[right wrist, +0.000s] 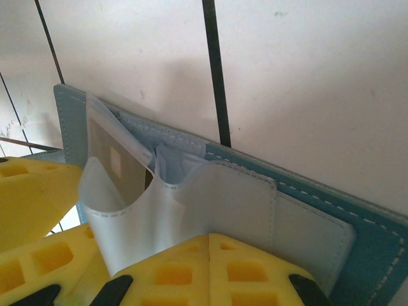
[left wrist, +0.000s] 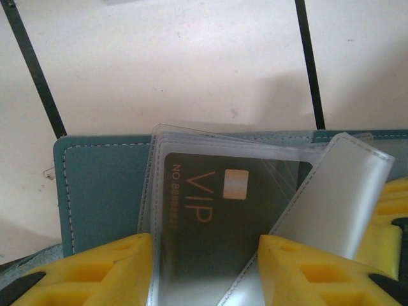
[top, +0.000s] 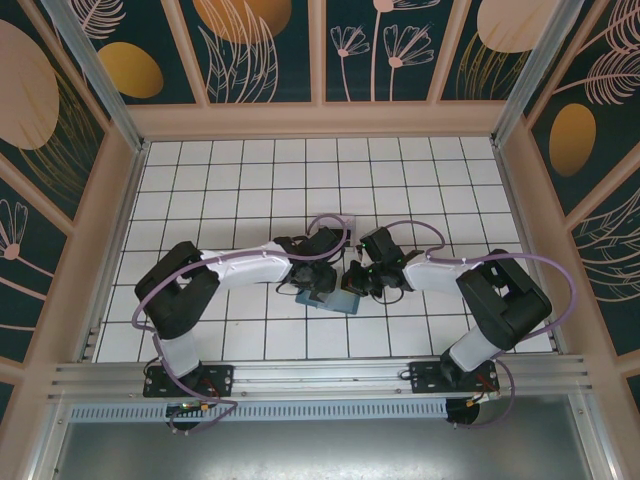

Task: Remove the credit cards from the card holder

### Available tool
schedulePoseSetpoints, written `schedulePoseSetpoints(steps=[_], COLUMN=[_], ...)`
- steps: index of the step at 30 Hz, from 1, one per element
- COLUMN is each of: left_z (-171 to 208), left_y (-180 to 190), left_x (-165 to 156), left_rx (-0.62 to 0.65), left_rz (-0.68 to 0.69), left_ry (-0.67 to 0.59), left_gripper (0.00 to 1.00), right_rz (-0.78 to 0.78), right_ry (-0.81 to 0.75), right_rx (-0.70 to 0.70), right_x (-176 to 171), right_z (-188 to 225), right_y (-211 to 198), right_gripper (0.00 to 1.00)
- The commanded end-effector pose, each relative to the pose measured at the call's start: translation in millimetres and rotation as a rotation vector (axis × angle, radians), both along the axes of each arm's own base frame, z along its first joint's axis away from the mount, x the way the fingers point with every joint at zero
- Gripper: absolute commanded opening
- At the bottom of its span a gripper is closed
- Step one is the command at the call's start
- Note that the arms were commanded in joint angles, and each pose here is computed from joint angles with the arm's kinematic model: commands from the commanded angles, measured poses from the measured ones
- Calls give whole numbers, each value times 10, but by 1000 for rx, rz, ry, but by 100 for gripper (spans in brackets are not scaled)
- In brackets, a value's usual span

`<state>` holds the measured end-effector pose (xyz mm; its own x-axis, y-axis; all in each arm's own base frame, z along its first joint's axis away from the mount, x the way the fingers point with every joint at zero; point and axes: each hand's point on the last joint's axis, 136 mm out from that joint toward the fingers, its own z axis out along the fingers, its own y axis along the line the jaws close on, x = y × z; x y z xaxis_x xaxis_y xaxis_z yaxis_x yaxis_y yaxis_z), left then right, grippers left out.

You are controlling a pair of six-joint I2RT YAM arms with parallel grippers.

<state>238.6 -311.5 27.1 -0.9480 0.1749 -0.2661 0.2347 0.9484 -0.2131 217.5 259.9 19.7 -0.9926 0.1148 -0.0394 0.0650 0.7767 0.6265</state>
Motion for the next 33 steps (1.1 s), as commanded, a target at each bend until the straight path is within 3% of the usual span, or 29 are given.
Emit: schedulePoseSetpoints(steps=[1, 14, 33], left_z=[222, 288, 178], left_y=[-96, -76, 39], left_x=[45, 87, 182], left_rx=[-38, -8, 153], left_rz=[-10, -18, -41], left_ry=[-44, -64, -110], left_gripper=[48, 50, 55], right_rz=[16, 20, 27], right_ry=[64, 68, 72], right_rx=[-72, -72, -79], right_x=[-181, -189, -200], right_z=[-213, -218, -224], right_y=[-100, -87, -89], right_gripper=[2, 2, 2])
